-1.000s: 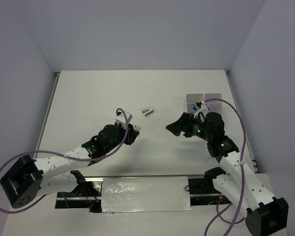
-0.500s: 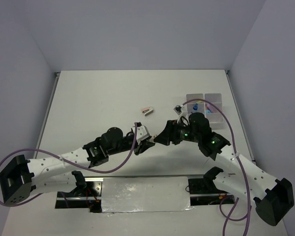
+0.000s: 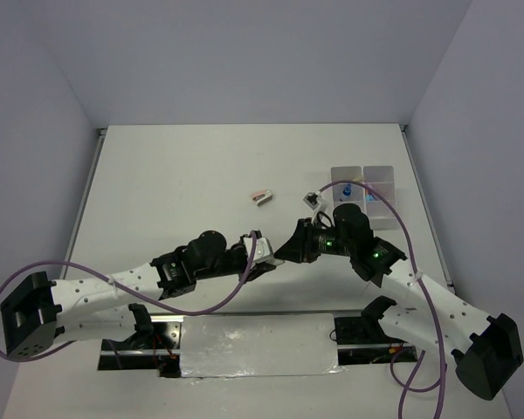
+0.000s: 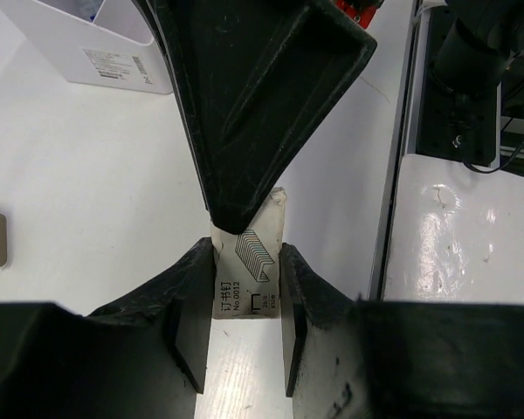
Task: Sort the stationery into containers
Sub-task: Place the stationery in the storage box.
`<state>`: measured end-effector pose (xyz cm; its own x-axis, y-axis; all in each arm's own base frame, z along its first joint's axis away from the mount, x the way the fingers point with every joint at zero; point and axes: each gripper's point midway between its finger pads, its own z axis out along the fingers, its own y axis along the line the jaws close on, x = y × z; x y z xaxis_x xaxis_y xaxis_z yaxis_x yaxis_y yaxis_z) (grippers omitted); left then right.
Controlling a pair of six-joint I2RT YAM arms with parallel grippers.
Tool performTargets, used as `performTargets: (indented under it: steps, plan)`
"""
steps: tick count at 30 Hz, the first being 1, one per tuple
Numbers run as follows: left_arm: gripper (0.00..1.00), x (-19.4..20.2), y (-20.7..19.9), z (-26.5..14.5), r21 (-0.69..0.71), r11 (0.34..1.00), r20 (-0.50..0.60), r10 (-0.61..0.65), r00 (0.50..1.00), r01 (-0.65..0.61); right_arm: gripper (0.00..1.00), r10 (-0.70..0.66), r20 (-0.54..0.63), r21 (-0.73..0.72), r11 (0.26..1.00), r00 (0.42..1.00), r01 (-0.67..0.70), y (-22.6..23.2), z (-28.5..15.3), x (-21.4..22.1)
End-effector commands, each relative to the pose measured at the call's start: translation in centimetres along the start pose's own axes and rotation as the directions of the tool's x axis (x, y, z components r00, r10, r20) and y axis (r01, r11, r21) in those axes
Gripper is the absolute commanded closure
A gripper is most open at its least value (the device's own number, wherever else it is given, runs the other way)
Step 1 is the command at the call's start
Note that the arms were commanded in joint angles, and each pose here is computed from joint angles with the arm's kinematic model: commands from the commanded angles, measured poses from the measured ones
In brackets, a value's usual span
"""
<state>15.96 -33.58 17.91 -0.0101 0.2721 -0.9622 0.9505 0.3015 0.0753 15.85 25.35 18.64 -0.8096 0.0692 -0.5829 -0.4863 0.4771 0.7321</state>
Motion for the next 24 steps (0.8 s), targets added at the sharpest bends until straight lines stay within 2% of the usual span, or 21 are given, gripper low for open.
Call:
performTargets:
  steps: [1,9,11,12,13,15,16,18,19,20,24]
  plan:
    - [1.0,-4.2,0.6,0.1,-0.019,0.998,0.111,0.054,0.992,-0.052,0.66,-0.027,0.001,-0.063,0.998,1.0,0.027,1.1,-0.2,0.2]
    - [0.99,-4.2,0.7,0.1,-0.028,0.998,0.108,0.051,0.993,-0.048,0.66,-0.043,0.005,-0.077,0.996,0.999,0.043,1.7,-0.4,-0.2]
    - [0.97,-4.2,0.8,0.0,-0.032,0.998,0.111,0.05,0.993,-0.046,0.77,-0.047,0.003,-0.094,0.994,0.999,0.047,2.0,-0.3,-0.2]
    - [0.95,-4.2,1.0,0.0,-0.042,0.998,0.109,0.048,0.993,-0.044,1.0,-0.041,-0.002,-0.097,0.994,0.999,0.041,2.0,-0.2,-0.2]
    - [0.93,-4.3,1.0,-0.1,-0.045,0.998,0.11,0.048,0.993,-0.044,1.0,-0.039,-0.001,-0.097,0.994,0.999,0.039,2.1,-0.2,-0.2]
    - [0.84,-4.2,1.4,-0.2,-0.07,0.997,0.105,0.046,0.993,-0.039,1.0,-0.037,-0.008,-0.12,0.992,0.999,0.035,2.4,-0.1,-0.1]
    - [0.65,-4.2,1.7,-0.2,-0.083,0.996,0.103,0.039,0.994,-0.03,1.0,-0.043,0.004,-0.133,0.99,0.999,0.043,2.7,-0.2,-0.4]
    - [0.47,-4.0,2.7,-0.2,-0.145,0.989,0.094,0.019,0.995,-0.005,1.0,-0.043,0.018,-0.134,0.99,0.999,0.045,2.7,-0.3,-0.6]
    - [0.31,-4.2,2.8,-0.2,-0.151,0.988,0.097,-0.002,0.995,0.017,1.0,-0.045,0.037,-0.118,0.992,0.998,0.049,2.5,-0.4,-0.9]
    - [0.02,-4.2,2.7,-0.2,-0.149,0.989,0.098,-0.012,0.995,0.026,1.0,-0.06,0.053,-0.105,0.992,0.997,0.066,2.5,-0.5,-1.4]
    - [0.01,-4.0,4.4,-0.7,-0.253,0.962,0.089,-0.079,0.993,0.099,1.0,-0.106,0.124,0.126,0.988,0.987,0.09,-1.3,-1.8,-4.2]
